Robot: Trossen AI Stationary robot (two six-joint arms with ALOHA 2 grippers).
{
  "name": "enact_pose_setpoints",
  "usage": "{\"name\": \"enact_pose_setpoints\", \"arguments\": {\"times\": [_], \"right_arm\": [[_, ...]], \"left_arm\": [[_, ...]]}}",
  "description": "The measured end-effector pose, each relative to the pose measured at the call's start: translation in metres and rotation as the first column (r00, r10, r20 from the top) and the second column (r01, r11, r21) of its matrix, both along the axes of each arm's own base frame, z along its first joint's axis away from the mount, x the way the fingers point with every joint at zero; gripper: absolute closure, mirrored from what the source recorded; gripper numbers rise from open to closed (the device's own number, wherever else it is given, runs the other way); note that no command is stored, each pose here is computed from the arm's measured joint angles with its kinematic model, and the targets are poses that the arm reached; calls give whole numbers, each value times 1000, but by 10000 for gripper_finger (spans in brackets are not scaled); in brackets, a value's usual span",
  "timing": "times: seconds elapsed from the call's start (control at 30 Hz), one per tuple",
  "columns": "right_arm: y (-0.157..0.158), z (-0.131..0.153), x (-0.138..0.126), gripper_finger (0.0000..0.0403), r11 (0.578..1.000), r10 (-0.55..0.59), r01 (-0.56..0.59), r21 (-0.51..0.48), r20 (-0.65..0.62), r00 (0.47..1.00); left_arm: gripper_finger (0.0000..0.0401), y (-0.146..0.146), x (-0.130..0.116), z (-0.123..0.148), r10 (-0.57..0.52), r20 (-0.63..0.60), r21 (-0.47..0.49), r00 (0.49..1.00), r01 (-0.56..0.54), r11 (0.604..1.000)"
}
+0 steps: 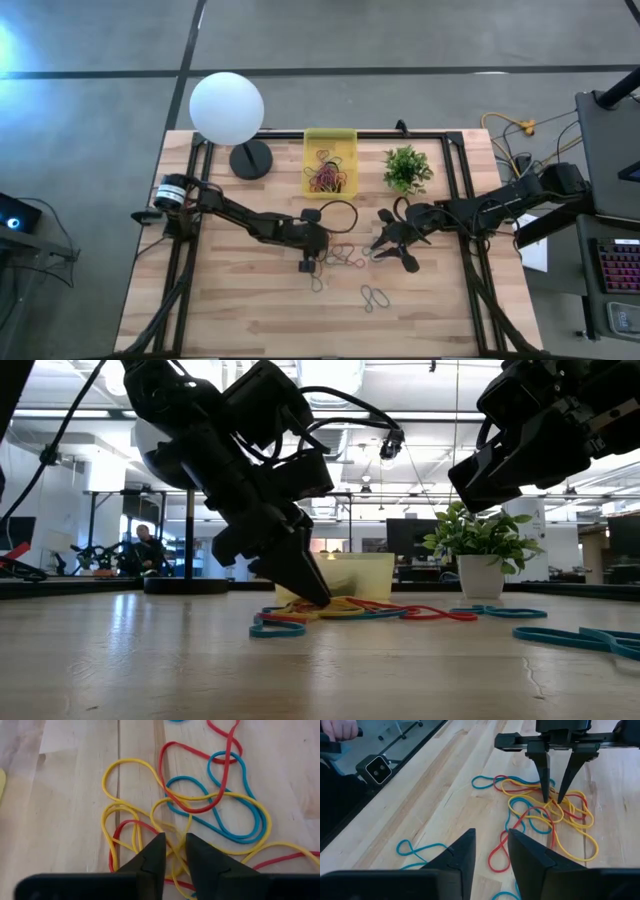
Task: Pick and place rubber bands into bin
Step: Put the yellow rubber band into the yellow bin
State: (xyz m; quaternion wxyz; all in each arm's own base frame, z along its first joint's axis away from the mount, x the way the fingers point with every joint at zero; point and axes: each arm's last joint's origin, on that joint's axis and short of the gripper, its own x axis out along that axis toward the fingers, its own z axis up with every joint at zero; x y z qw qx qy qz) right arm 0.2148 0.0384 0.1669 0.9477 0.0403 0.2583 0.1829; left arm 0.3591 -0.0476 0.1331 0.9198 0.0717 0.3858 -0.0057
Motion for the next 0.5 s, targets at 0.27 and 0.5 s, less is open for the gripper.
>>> {"name": "enact_pose_setpoints", "arguments": {"times": [0.27, 0.5], "right_arm": [[0, 0, 0, 312, 1000, 0, 0, 0, 0, 1000], [0, 0, 0, 321, 1000, 2, -2, -3, 0, 1000]], "left_arm": [[397, 1, 0, 1, 29, 8, 38, 1000, -30, 999], [400, 1, 1, 16, 18, 59, 45, 998, -20, 999]]}}
